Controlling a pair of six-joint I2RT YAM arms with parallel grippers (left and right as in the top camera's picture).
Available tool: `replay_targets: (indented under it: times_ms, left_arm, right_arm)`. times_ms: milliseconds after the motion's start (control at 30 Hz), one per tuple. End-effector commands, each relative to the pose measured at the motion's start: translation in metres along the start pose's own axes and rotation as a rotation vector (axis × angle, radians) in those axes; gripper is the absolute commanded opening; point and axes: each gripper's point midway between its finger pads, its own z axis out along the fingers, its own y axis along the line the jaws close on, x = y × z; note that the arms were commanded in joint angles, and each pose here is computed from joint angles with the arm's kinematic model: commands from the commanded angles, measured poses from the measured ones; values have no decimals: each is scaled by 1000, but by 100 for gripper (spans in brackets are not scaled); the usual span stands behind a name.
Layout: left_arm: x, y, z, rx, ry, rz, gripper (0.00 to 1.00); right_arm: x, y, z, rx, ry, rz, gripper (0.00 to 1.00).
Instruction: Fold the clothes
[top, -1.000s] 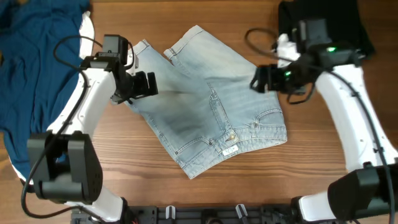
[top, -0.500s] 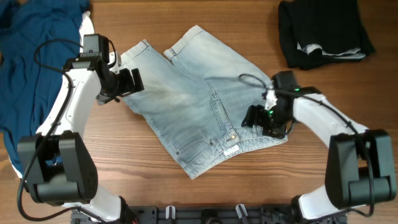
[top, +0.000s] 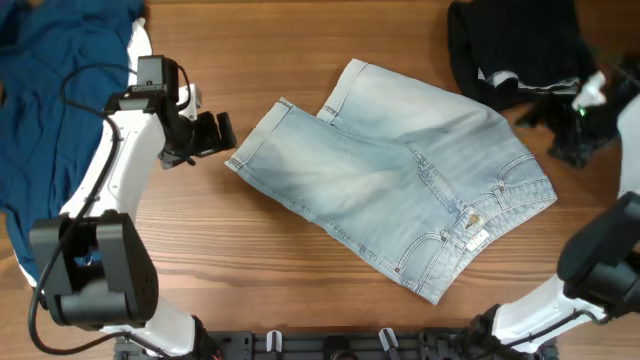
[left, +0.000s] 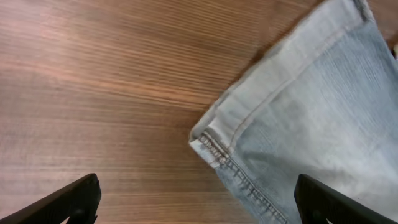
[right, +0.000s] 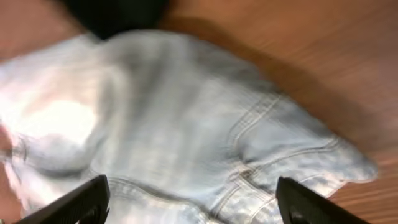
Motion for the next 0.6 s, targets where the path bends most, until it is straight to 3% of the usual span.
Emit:
replay_targets:
  times_ms: [0,133,200,267,300,433,567]
  left_arm:
    - [4,-27,2,39,-7,229,100]
    - [22,-43,30,46,52,359,93]
    - [31,-48,47,46,91,378,72]
    - [39,-52,62,44,132,395,39]
    - [43,-53,67,42,149,400,27]
    - [53,-45,89,16,182,406,14]
    - [46,13,104,-260,189,347,12]
  right_arm:
    - [13,66,1,-40,15,-257,89]
    - [33,121,17,-71,25,-393,90]
    - [41,136,21,-80,30,-438,90]
    - [43,142,22,-85,25,-451,90]
    - [42,143,22,-87,22,-448,90]
    - [41,144,22,-89,16,-450,90]
    - [38,145,22,-93,4,-453,90]
